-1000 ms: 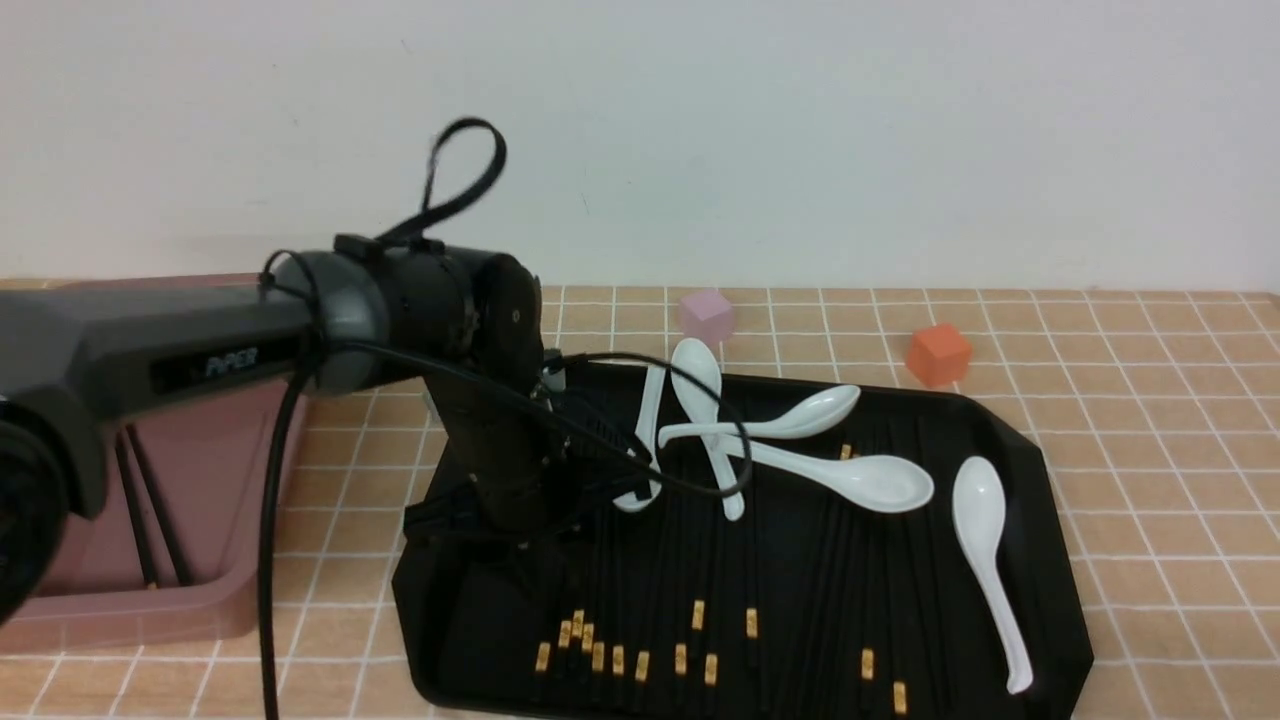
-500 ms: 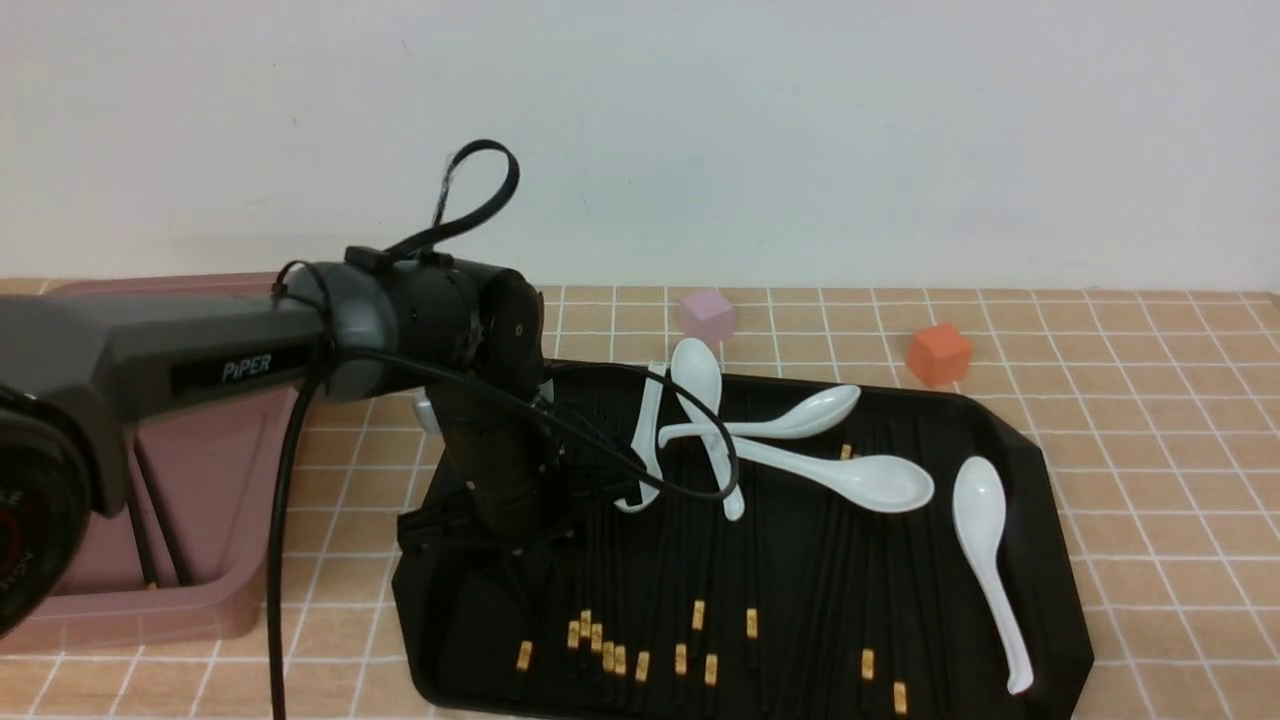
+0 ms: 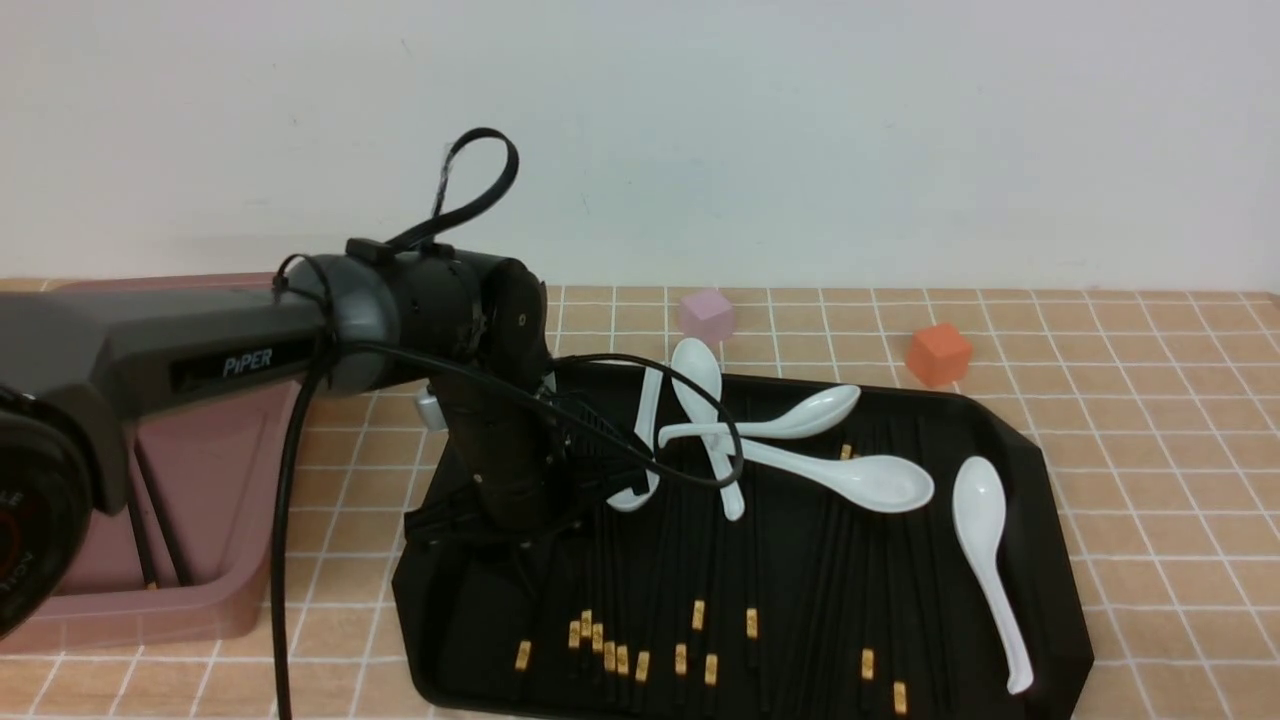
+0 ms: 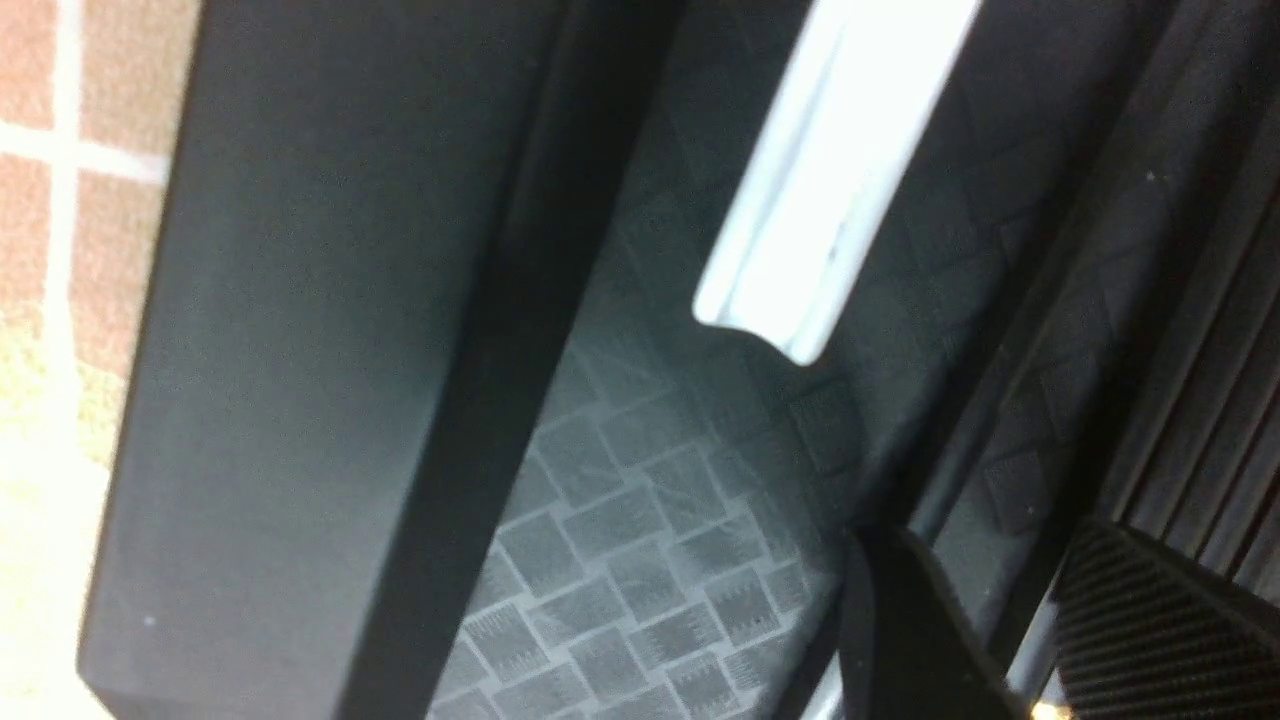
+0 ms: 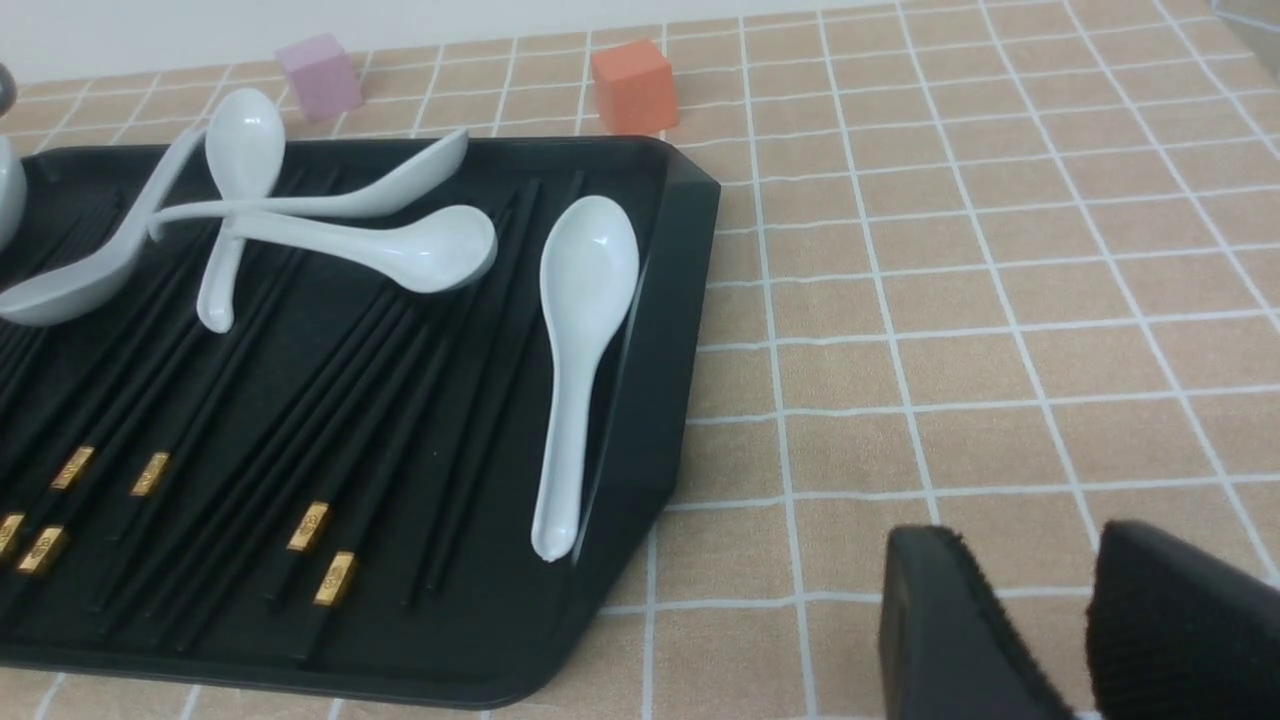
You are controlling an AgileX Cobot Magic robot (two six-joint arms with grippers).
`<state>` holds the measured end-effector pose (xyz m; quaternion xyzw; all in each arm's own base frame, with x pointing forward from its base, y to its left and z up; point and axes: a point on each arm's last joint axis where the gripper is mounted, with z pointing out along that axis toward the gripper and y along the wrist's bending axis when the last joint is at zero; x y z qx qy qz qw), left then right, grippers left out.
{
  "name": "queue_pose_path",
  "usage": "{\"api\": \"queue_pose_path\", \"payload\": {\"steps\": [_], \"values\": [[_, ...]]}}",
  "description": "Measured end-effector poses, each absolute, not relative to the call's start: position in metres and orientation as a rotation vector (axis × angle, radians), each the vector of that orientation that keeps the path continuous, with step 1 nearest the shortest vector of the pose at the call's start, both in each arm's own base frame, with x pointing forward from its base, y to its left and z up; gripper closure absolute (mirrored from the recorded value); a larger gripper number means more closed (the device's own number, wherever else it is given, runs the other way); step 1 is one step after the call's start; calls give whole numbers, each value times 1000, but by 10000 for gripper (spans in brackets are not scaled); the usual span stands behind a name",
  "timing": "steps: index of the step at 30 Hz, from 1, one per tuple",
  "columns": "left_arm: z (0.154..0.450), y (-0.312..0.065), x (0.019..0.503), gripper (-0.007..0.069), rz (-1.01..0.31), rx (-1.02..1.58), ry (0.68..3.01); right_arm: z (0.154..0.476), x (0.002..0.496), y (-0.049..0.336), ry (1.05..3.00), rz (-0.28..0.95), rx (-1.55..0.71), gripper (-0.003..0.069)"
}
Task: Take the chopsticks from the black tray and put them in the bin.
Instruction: Use the left arm to grab a pair of chopsticks
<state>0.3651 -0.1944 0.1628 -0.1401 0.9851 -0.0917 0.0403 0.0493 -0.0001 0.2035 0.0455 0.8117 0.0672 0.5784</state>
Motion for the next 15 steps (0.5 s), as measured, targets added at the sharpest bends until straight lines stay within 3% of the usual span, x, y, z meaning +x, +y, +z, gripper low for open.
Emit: {"api": "queue_pose_path", "payload": {"steps": [15], "values": [[163,-195,367,380,-304,-573,2985,204,49,0,1899,157,106,419]]}}
